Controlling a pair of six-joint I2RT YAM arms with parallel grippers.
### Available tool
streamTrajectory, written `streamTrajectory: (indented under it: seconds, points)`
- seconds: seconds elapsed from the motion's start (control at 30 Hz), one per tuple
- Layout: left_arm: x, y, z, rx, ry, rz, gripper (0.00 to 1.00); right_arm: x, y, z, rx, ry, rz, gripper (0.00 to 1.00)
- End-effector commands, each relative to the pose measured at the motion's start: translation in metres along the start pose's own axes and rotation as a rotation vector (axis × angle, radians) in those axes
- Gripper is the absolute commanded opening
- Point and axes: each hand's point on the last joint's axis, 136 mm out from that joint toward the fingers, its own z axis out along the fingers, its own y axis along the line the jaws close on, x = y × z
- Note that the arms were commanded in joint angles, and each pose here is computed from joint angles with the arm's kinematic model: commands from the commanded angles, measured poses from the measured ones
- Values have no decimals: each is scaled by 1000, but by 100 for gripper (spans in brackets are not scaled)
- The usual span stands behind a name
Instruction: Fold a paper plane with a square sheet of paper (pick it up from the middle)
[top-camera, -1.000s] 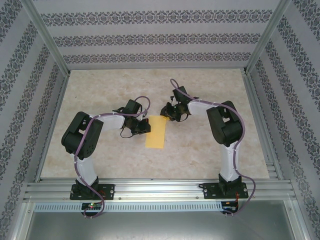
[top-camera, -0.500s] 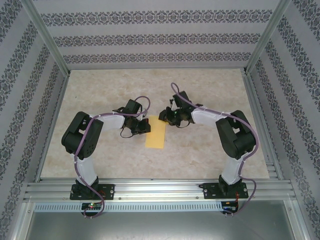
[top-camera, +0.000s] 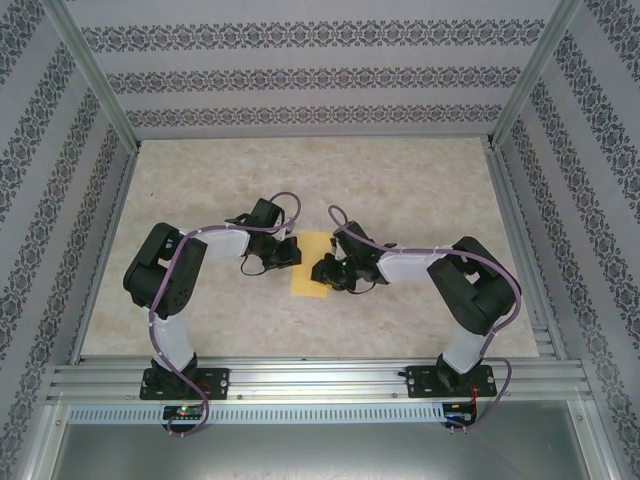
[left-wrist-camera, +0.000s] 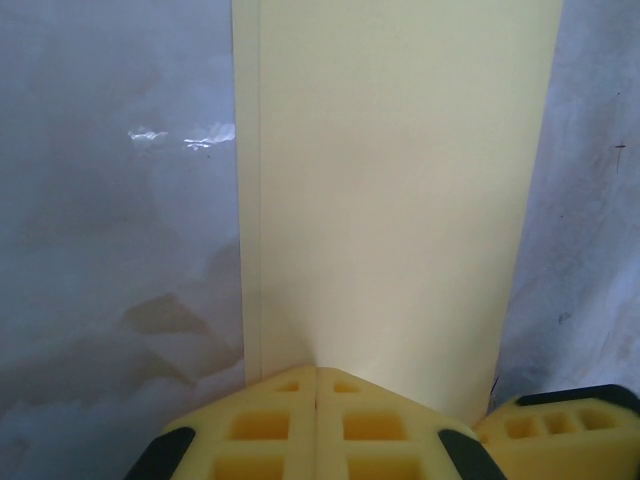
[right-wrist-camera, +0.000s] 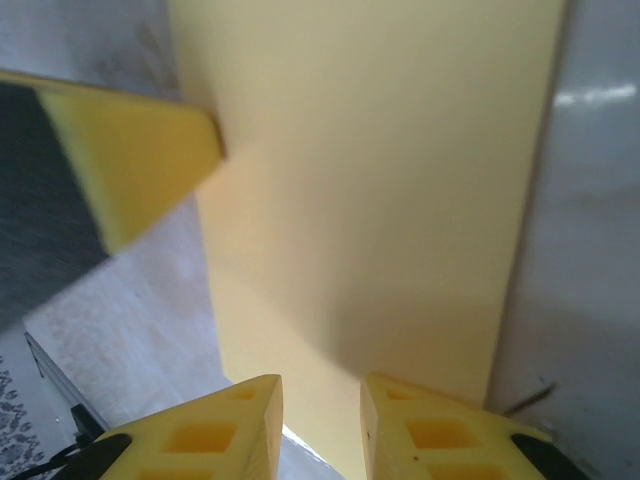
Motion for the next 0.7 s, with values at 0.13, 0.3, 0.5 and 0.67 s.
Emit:
streamTrajectory:
  seconds: [0.13, 0.3, 0.5, 0.67]
  points:
    - [30, 37, 16, -136, 104, -44, 0, 5, 1, -6, -19, -28, -2, 29]
    - [32, 40, 17, -144, 109, -49, 0, 11, 21, -17, -57, -35, -61, 29]
    - [31, 39, 16, -146, 110, -53, 0, 31, -16, 4, 69, 23, -39, 29]
    - [29, 35, 12, -142, 101, -51, 0, 34, -17, 7, 51, 27, -39, 28]
